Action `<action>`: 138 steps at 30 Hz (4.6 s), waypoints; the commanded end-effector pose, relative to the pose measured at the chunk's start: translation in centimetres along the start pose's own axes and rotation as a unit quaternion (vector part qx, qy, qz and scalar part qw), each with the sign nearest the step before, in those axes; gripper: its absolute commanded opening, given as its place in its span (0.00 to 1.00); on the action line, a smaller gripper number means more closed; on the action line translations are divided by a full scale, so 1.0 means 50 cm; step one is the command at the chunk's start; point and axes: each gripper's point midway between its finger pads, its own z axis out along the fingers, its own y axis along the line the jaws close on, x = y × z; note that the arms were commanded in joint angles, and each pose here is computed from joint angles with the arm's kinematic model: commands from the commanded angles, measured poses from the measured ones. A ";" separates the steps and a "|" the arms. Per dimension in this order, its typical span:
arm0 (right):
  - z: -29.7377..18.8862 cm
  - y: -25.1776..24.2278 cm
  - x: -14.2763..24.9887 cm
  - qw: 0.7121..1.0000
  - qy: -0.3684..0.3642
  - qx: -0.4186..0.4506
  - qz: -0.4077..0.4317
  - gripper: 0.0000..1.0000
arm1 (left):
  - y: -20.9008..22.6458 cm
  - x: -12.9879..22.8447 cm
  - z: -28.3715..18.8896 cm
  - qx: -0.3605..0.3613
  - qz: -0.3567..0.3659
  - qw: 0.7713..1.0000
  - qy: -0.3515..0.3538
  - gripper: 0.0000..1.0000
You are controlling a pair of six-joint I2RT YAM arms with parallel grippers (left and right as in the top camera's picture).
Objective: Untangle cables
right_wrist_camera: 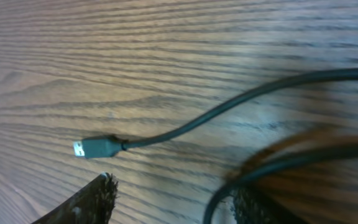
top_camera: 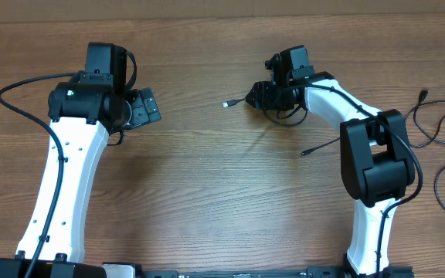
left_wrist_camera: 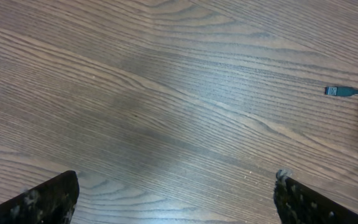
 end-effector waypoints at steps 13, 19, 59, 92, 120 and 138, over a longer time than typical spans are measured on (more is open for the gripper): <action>0.021 -0.027 -0.002 0.998 0.006 0.001 0.056 0.04 | -0.002 -0.007 -0.004 0.004 0.009 1.000 -0.005 0.99; -0.167 -0.139 -0.164 0.981 -0.083 0.148 0.094 0.04 | -0.002 -0.007 -0.004 0.004 0.009 1.000 -0.005 0.99; -0.606 -0.523 -0.316 0.859 -0.311 0.360 0.191 0.04 | -0.001 -0.007 -0.004 0.004 0.009 1.000 -0.005 1.00; -0.486 -0.152 -0.315 0.975 -0.217 -0.034 0.024 1.00 | -0.002 -0.007 -0.004 0.004 0.009 1.000 -0.005 1.00; -0.574 0.029 -0.069 0.978 -0.081 0.191 0.012 1.00 | -0.002 -0.007 -0.004 0.004 0.009 1.000 -0.005 1.00; -0.574 0.029 -0.069 0.978 -0.081 0.191 0.012 1.00 | 0.001 -0.008 -0.004 0.000 0.016 1.000 -0.006 0.99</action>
